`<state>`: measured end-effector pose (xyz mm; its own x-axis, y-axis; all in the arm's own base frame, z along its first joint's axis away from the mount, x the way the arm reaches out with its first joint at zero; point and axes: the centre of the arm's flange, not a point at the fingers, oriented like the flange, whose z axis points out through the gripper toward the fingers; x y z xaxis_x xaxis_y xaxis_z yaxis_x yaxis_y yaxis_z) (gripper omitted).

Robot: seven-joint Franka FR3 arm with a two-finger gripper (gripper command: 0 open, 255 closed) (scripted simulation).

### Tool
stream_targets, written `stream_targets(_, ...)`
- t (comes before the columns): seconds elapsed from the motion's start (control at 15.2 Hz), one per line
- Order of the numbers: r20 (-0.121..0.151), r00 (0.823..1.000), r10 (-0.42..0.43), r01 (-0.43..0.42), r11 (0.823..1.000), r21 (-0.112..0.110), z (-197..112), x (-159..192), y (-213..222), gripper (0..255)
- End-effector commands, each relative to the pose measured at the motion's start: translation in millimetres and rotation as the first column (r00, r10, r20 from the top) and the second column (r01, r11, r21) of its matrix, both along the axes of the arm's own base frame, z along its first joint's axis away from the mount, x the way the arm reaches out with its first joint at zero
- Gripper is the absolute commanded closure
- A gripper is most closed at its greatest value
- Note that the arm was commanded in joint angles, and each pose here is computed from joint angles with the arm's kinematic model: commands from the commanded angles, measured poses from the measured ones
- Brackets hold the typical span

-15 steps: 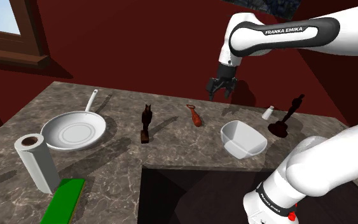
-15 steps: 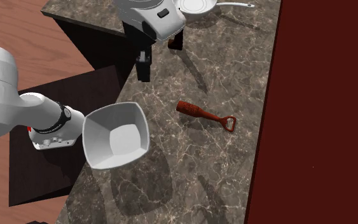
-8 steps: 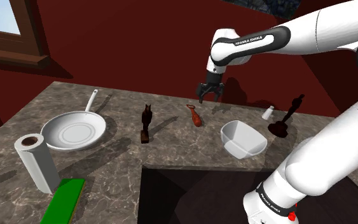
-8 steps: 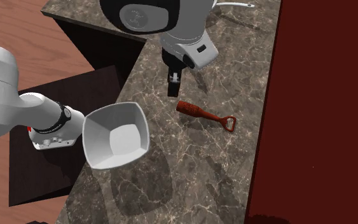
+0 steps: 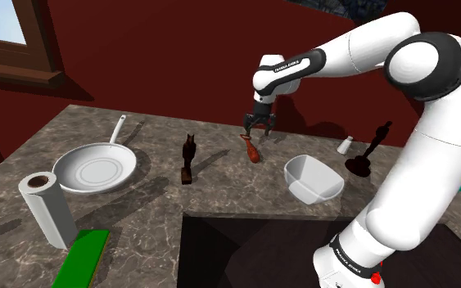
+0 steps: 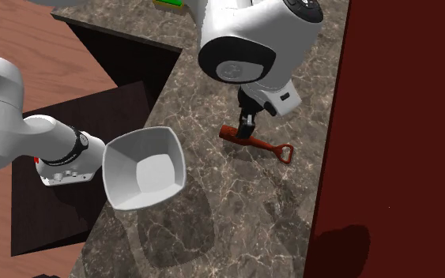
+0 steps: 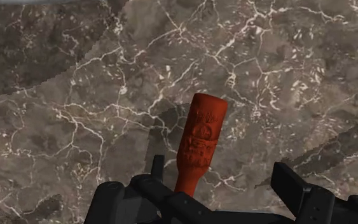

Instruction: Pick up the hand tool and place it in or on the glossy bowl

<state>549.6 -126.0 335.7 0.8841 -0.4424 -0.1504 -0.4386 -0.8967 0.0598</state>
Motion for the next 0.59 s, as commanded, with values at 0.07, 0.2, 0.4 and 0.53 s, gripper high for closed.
stream_targets(0.07, -0.009, 0.999, -0.032, 0.032, 0.999, -0.004, -28, 22, -18, 0)
stream_targets(0.2, -0.015, 0.998, -0.053, 0.053, 0.999, -0.006, -47, 38, -30, 0)
stream_targets(0.4, -0.022, 0.997, -0.079, 0.079, 0.997, -0.01, -70, 56, -45, 0)
stream_targets(0.53, -0.022, 0.997, -0.079, 0.079, 0.997, -0.01, -80, 54, -45, 0)
